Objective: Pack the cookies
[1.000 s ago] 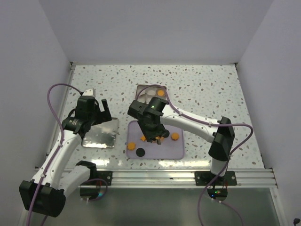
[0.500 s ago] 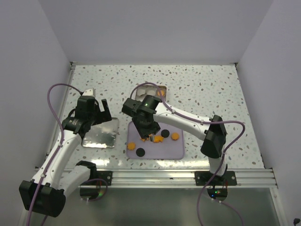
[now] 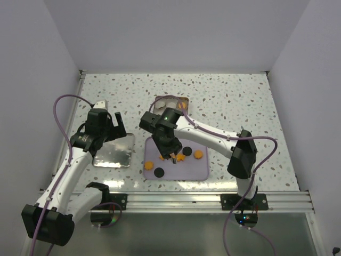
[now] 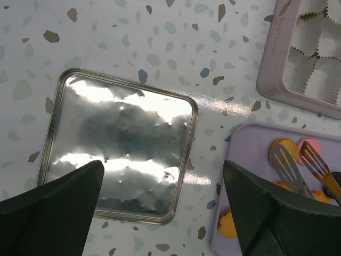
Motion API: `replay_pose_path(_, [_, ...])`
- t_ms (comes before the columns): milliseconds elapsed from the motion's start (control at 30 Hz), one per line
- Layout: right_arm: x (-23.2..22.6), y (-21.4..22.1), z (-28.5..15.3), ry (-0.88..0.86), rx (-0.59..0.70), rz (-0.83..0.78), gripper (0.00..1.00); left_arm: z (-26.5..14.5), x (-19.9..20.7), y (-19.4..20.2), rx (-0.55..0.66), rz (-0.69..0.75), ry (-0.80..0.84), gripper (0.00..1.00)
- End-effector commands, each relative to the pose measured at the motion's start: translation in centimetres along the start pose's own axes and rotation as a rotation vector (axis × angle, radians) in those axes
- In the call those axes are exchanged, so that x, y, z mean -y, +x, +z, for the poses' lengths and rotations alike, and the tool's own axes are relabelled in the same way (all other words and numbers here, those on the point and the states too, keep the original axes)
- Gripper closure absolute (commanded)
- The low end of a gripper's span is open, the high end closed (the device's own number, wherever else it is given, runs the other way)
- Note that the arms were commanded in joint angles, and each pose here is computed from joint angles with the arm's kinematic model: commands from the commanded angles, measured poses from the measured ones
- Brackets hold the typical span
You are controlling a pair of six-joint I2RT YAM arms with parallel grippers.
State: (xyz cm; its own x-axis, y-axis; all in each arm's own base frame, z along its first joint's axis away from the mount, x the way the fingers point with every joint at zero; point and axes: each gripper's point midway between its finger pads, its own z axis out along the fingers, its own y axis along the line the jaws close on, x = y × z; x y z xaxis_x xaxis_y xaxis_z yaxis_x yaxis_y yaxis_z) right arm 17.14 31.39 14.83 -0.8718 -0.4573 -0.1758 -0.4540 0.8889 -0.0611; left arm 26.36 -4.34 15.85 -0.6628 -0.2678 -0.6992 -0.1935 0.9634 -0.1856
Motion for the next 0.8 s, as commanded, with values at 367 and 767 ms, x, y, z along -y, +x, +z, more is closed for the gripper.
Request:
replay_pose_path(367, [-0.2,-1.8,-5.3,-0.030,0.069,0.031,0.77,0.2,0.2,-0.7,0.030,0.005,0.009,0.00])
replay_pose_path(767, [1.3,-3.3,-7.4,-0.024,0.129,0.074,0.76,0.1,0.4,-0.8,0.034,0.007,0.021,0.00])
